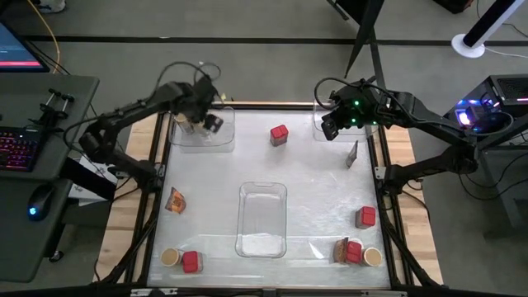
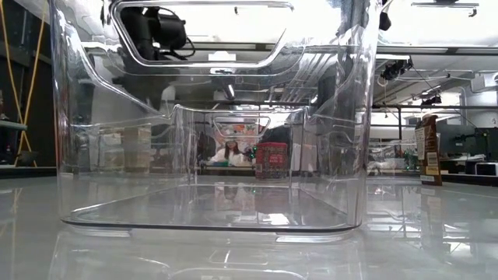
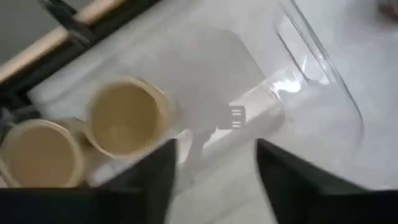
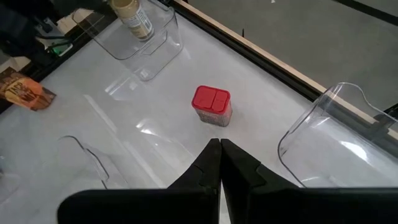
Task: Sort spices by type
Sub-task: Put the top gold seasoning bottle into the top left transparent bin
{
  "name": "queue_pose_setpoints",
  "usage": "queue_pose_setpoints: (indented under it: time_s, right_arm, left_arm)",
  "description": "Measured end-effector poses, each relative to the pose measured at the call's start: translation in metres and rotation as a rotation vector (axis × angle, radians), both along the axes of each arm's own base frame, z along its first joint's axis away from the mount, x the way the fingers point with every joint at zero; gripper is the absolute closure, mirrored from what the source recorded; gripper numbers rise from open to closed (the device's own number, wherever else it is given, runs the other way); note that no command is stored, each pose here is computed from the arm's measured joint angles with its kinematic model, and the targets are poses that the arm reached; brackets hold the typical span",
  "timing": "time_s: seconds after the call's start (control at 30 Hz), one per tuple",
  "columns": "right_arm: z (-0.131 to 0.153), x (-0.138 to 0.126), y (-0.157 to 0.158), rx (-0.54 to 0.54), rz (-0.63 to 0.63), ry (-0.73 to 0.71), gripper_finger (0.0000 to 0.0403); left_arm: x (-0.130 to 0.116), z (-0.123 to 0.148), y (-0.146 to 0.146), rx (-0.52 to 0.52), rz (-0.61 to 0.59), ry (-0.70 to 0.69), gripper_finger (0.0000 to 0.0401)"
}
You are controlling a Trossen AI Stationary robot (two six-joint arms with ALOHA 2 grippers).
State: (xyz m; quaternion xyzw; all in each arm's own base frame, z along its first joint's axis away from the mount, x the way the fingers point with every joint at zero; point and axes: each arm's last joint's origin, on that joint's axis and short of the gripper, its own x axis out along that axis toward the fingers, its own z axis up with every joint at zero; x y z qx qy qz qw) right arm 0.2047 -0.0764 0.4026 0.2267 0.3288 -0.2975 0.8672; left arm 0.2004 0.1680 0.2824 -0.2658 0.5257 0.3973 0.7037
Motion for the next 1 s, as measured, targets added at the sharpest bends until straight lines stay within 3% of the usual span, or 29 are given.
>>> queue_pose_setpoints:
  time_s: [0.1,0.17,0.4,0.63,1.0]
  right_arm:
    - [0.000,0.000,0.000,-0.005,0.006,0.003,0.0402]
    - [0.000,0.000,0.000,-0.005,0.007,0.003,0.0402]
    - [0.001,0.001,0.000,-0.009,0.007,-0.008,0.0402]
    - [0.002,0.001,0.000,-0.011,0.005,-0.019,0.0402]
    - [0.002,0.001,0.000,-0.005,0.002,-0.022,0.0402]
  left_arm:
    - [0.003,-0.009,-0.017,0.019,-0.036,-0.027,0.0349]
    - [0.001,-0.019,-0.021,0.030,-0.023,-0.044,0.0384]
    - [-0.010,-0.053,-0.003,0.052,0.043,-0.033,0.0399]
    - [-0.010,-0.055,0.008,0.106,0.030,-0.052,0.0401]
    - [-0.018,-0.055,0.015,0.150,-0.042,0.029,0.0401]
